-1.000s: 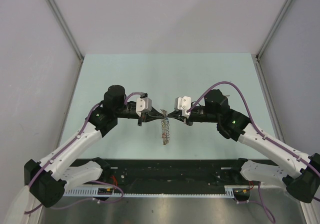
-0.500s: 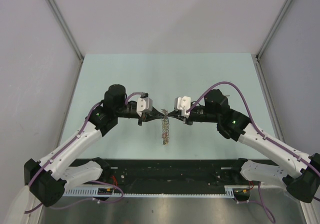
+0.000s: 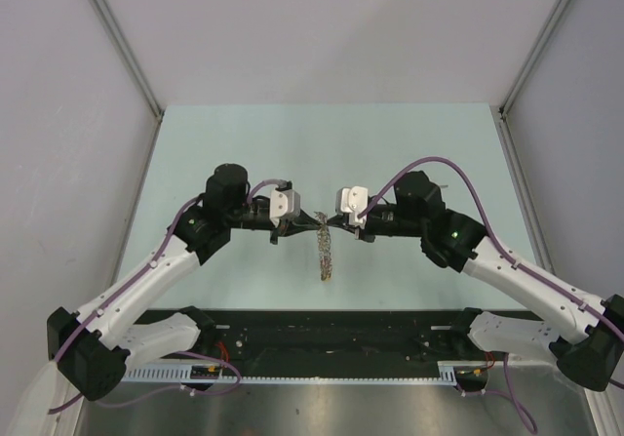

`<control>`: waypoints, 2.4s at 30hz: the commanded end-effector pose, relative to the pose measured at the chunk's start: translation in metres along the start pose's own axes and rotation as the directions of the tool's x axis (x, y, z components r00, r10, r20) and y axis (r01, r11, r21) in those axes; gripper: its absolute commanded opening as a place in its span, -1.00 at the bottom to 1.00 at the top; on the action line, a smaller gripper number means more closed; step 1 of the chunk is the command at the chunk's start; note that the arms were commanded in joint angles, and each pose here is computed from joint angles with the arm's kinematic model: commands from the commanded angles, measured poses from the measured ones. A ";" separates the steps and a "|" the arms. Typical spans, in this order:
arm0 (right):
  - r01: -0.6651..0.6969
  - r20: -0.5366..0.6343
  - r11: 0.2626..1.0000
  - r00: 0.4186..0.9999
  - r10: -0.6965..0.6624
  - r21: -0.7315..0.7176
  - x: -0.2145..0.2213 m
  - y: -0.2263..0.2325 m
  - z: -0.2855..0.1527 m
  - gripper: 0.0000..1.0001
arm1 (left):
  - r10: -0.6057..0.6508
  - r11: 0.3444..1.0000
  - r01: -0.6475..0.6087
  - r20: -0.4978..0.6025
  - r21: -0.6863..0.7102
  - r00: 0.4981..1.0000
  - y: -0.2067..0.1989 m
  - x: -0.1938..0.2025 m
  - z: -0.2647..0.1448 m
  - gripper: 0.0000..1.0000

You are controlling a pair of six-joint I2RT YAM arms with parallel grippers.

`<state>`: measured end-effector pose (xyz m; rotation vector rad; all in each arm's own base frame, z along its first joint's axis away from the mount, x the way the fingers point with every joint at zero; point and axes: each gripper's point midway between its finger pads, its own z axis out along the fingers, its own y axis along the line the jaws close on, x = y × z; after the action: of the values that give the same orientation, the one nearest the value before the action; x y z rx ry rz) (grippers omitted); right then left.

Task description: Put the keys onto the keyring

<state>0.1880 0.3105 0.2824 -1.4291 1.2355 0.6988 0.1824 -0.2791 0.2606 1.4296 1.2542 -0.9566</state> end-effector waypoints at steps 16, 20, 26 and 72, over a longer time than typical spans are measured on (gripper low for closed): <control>0.002 0.072 0.998 0.997 -0.007 0.061 -0.036 -0.019 -0.025 -0.60 | 0.065 0.998 -0.064 0.097 -0.010 0.993 -0.001 -0.032 -0.002 -1.00; -0.018 0.071 0.999 0.997 0.014 0.048 -0.032 -0.017 -0.027 -0.56 | 0.067 0.998 -0.065 0.105 -0.015 0.992 -0.001 -0.033 -0.002 -1.00; -0.013 0.088 1.000 0.996 0.011 0.024 -0.034 -0.014 -0.026 -0.53 | 0.063 0.998 -0.061 0.103 -0.022 0.993 0.000 -0.032 -0.001 -0.99; 0.090 0.053 0.995 0.994 -0.092 0.039 -0.032 -0.010 -0.013 -1.00 | -0.093 0.993 0.097 0.064 -0.060 0.994 0.014 -0.032 0.002 -1.00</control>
<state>0.1851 0.3058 0.2869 -1.4500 1.2219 0.6994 0.1859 -0.2823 0.2660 1.3252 1.3394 -1.0014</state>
